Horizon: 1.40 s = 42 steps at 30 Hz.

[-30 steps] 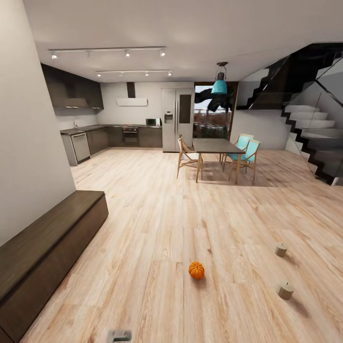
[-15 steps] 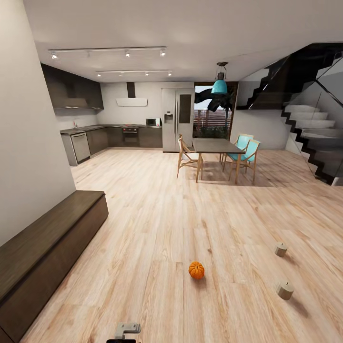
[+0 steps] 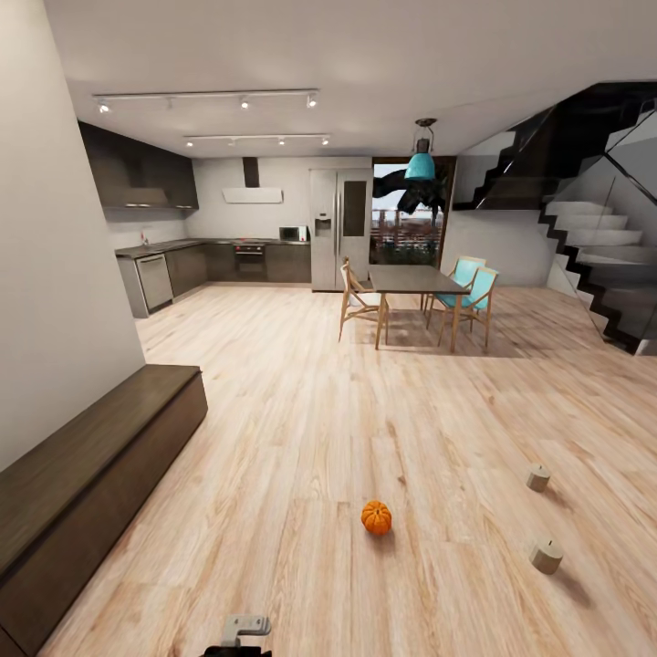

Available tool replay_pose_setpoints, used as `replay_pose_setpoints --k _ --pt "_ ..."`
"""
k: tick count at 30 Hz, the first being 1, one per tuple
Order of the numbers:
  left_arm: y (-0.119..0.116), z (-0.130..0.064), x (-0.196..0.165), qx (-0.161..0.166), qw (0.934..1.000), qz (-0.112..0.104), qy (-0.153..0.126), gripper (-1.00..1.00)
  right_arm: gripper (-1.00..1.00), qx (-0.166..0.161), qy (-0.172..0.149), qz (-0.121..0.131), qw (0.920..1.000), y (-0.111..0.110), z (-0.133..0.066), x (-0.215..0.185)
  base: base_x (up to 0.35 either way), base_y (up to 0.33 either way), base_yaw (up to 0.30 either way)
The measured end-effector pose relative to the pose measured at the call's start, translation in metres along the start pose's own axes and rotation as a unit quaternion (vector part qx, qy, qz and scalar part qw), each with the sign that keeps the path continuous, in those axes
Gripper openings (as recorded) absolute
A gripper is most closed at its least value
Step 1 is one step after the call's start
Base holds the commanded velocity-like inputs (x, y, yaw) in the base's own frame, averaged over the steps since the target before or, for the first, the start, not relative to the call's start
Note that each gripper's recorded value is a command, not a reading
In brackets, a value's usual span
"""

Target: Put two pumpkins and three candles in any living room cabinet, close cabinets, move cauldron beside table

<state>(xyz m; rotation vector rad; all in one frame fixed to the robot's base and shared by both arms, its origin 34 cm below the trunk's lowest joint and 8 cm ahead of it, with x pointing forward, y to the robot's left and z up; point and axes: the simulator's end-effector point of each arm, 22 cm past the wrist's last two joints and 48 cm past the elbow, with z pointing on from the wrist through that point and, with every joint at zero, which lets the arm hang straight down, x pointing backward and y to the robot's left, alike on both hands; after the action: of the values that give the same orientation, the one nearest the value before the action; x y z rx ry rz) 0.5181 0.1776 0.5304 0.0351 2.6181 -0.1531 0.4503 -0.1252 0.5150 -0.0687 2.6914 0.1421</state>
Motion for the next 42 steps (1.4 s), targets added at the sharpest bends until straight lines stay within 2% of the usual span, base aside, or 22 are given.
replay_pose_setpoints --k 10,19,35,42 --pt "0.003 0.014 0.008 -0.001 1.0000 0.001 -0.003 1.00 1.00 0.000 -0.005 -0.002 1.0000 -0.001 0.015 0.002 0.000 0.000 0.000" --pt "0.004 0.028 0.017 -0.001 1.0000 0.001 -0.003 1.00 1.00 -0.009 -0.030 -0.009 0.9995 0.004 0.026 -0.015 0.000 0.000 0.000" --pt "0.008 0.052 0.034 -0.001 1.0000 0.003 -0.003 1.00 1.00 -0.011 -0.037 -0.009 0.9992 0.002 0.051 -0.003 0.000 0.000 0.000" --pt "0.008 0.062 0.041 0.000 0.9999 0.010 -0.005 1.00 1.00 -0.038 -0.068 -0.005 0.9970 0.014 0.060 -0.009 0.000 0.000 0.000"
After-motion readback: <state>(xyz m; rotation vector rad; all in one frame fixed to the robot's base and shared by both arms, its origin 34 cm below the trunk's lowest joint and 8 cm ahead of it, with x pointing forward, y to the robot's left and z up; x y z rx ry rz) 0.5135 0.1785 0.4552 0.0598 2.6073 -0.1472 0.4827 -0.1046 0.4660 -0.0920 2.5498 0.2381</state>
